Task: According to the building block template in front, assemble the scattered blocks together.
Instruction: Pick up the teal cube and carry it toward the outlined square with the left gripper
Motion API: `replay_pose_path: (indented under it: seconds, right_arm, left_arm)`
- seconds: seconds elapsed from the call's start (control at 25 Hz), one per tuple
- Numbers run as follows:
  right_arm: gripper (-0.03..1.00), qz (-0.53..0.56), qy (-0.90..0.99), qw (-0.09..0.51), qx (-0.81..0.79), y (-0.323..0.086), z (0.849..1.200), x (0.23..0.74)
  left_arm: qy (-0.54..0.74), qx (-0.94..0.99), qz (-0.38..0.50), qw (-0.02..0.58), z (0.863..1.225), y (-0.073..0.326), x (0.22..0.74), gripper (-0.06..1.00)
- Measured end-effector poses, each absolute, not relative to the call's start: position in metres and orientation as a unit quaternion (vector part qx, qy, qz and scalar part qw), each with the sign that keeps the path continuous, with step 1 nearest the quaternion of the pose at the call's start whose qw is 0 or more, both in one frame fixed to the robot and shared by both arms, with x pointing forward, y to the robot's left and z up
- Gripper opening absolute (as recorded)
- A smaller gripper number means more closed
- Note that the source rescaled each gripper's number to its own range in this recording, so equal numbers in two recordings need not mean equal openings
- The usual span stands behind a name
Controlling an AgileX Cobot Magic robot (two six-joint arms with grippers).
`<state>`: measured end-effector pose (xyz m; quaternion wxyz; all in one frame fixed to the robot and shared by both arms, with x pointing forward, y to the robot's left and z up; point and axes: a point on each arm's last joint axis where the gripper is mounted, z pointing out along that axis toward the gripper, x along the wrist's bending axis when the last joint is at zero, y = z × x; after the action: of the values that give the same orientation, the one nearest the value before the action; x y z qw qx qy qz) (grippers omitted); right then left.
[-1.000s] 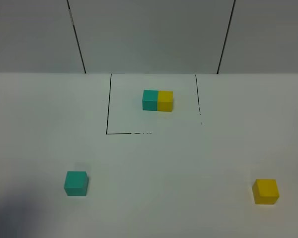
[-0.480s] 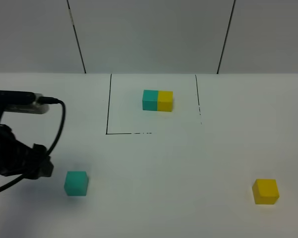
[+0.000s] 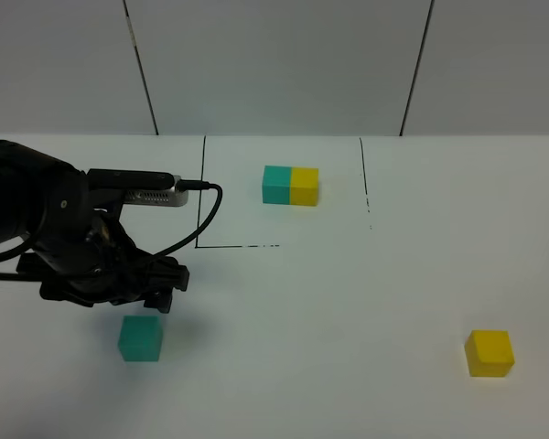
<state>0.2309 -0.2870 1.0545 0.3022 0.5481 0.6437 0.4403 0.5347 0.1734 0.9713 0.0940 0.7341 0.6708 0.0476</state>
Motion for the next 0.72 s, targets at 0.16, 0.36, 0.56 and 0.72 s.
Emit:
replay_pose_path:
  seconds: [0.16,0.36,0.56,0.72]
  right_arm:
    - [1.0,0.44,0.644,0.302,0.548,-0.287,1.055,0.231]
    - [1.0,0.44,0.644,0.302,0.548,-0.287,1.055,0.231]
    - [1.0,0.44,0.644,0.302,0.548,-0.287,1.055,0.231]
    - [1.0,0.44,0.644,0.302,0.548,-0.287,1.055,0.231]
  left_arm:
    - [0.675,0.734,0.04,0.072,0.954,0.172,0.539,1.0]
    - [0.675,0.735,0.033,0.056,0.934,0.17,0.545,1.0]
    - [0.676,0.735,0.028,0.045,0.913,0.167,0.55,1.0]
    - [0.677,0.734,0.025,0.04,0.901,0.166,0.552,1.0]
